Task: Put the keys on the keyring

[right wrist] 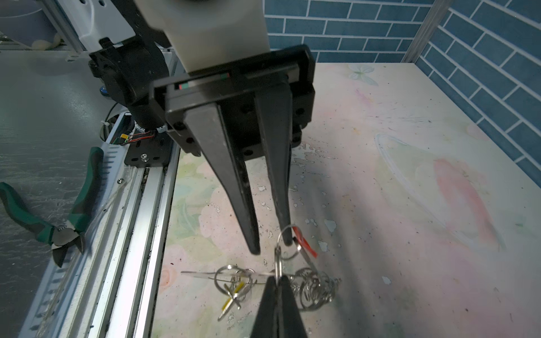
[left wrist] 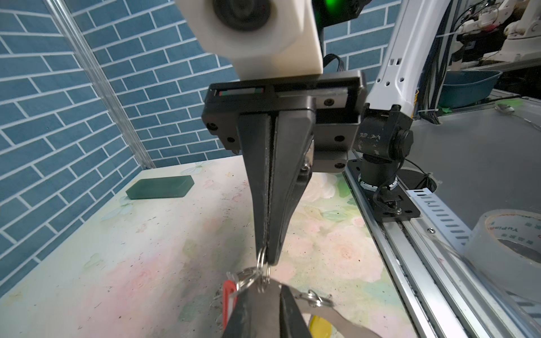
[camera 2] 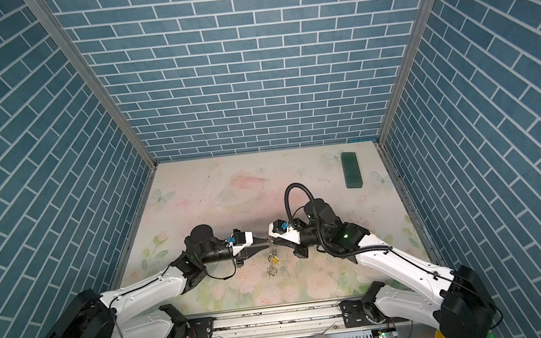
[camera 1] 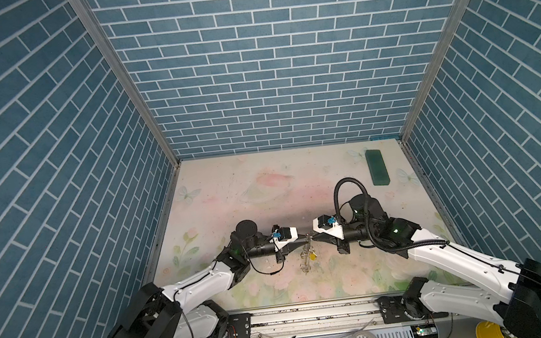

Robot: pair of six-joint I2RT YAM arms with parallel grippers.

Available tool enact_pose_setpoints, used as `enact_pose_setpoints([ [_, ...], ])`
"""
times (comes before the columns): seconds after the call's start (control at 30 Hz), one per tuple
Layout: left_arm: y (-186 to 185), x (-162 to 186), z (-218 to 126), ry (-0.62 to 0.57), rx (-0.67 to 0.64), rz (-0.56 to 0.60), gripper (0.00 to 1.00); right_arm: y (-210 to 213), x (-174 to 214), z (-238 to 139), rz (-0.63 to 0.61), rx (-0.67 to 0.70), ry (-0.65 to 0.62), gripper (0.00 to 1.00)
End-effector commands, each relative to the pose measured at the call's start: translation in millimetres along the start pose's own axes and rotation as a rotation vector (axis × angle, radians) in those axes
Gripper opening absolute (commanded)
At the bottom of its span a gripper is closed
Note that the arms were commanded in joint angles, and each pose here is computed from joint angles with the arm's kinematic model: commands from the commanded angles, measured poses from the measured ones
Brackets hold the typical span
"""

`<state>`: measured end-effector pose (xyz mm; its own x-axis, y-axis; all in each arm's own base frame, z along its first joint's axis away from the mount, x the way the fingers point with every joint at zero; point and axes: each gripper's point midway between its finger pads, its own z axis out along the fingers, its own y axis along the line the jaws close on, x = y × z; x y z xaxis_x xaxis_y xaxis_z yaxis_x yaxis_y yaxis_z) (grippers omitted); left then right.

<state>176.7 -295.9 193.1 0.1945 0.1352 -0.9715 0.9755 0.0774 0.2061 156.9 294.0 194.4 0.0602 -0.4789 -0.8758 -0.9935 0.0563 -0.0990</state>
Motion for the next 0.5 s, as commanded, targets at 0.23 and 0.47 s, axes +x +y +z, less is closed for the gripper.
enact_pose_setpoints([
  [0.23,-1,-13,-17,0.004,-0.04,0.111,0.23,11,-26,-28,-0.013,-0.043,0.045,0.0],
  [0.47,3,-18,-8,-0.021,-0.002,0.076,0.27,11,-32,-25,-0.02,-0.067,0.028,0.0],
])
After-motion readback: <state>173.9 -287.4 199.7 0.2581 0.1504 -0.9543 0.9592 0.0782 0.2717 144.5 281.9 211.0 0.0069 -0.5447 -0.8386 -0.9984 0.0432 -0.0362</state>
